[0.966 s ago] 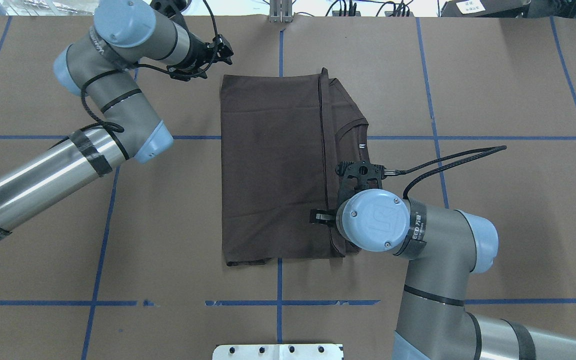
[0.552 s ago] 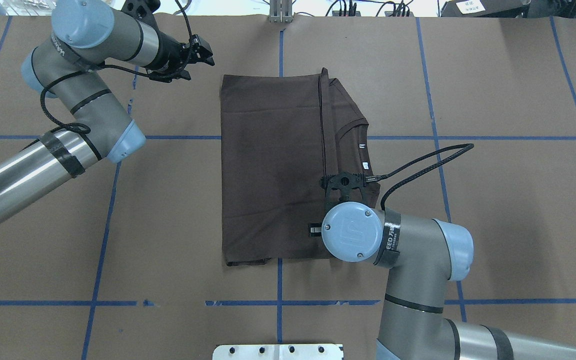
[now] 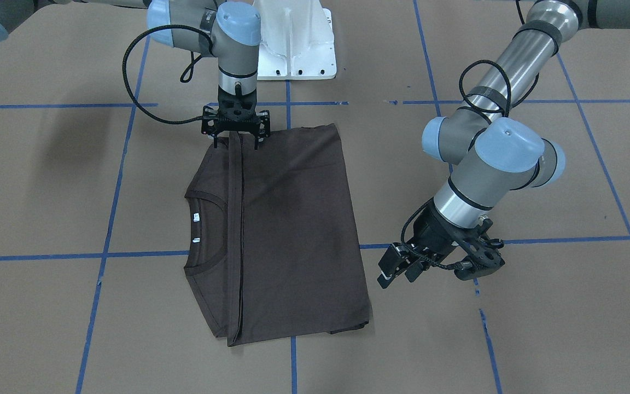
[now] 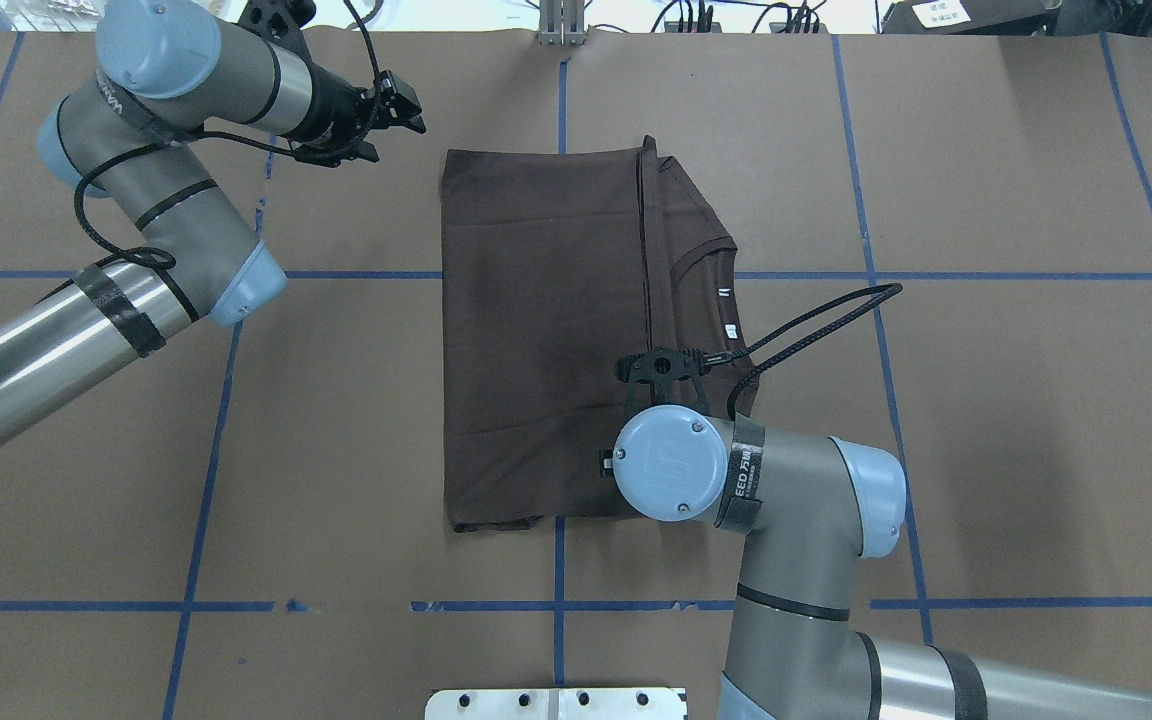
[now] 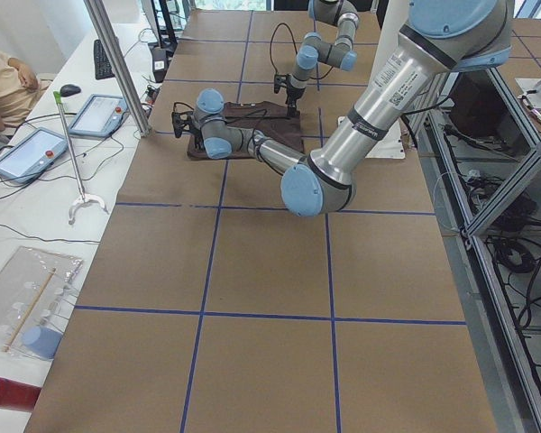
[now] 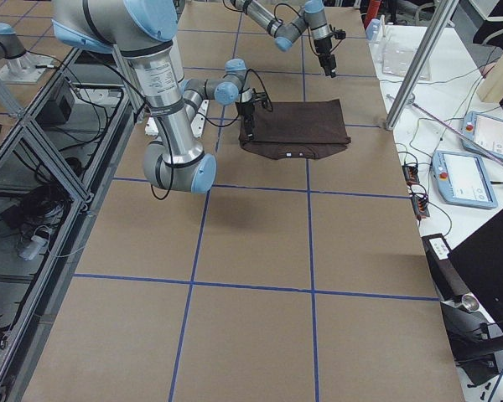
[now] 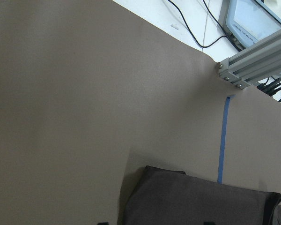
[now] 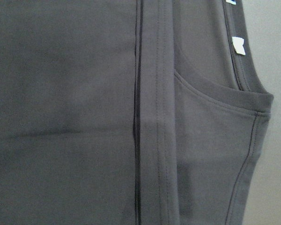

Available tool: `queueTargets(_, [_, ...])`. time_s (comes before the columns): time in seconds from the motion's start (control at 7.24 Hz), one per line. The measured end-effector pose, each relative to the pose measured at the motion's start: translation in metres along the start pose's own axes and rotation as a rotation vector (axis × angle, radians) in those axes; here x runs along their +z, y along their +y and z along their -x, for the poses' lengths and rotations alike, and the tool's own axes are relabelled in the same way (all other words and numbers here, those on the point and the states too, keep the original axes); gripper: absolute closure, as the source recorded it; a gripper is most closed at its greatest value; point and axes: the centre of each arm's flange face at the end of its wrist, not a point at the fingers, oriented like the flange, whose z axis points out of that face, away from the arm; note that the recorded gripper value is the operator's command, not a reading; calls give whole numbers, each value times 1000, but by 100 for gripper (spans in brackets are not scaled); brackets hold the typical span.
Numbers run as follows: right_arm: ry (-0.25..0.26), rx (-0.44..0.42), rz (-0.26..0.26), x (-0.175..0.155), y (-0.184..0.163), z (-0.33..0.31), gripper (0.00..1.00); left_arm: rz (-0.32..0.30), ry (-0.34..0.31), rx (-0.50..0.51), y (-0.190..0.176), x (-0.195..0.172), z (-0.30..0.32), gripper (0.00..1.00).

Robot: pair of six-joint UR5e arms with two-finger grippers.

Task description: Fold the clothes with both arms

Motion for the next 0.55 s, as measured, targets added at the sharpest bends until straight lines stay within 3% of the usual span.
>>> queueTargets(0.55, [42,-48,11,15,7,-37,0,-1,0,0,0,0,0,26])
